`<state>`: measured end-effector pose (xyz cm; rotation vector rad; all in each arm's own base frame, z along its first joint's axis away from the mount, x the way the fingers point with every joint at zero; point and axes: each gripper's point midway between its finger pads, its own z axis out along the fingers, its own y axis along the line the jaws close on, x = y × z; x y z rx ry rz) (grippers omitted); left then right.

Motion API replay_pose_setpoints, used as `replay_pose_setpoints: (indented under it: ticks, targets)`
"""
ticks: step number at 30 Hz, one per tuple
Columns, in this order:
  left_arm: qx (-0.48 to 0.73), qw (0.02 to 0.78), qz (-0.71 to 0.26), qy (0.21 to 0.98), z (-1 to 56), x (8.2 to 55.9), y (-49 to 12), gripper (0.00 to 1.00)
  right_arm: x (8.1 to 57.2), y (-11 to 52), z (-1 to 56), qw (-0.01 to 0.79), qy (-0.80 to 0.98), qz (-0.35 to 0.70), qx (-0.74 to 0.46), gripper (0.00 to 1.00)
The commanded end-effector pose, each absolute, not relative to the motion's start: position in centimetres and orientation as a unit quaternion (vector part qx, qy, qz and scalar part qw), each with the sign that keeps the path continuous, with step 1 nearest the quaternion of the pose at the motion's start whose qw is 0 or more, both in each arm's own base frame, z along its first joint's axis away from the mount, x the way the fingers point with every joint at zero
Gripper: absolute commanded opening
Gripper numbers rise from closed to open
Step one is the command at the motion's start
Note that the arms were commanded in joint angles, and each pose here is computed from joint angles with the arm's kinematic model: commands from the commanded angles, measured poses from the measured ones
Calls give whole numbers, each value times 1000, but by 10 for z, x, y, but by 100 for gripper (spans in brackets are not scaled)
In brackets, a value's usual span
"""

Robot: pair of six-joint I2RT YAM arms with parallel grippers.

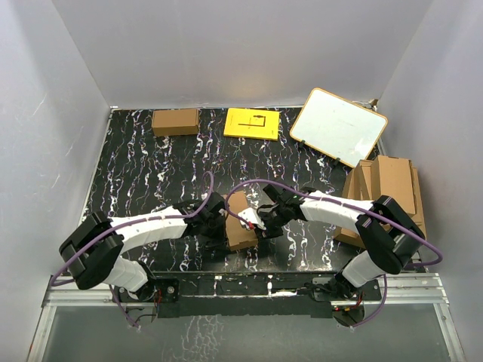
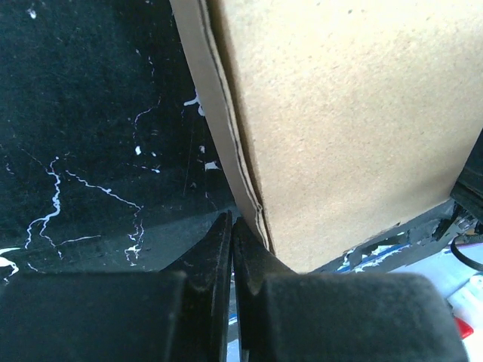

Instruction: Fold the paper box

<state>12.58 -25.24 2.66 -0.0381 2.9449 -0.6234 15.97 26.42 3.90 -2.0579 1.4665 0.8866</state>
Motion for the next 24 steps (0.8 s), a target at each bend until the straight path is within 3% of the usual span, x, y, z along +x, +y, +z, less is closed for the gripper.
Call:
replay_pose_setpoints:
  ticks: [1,14,24]
  targets:
    - [-31,111,-286,951,69,152,-294,0,155,299,70,281,476,367,-748,8]
    - [-54,113,-244,962,59,164,-273,0,175,296,74,299,503,341,-735,13]
    - [-29,103,-222,969,68,149,-254,9,190,282,78,315,515,325,-728,20]
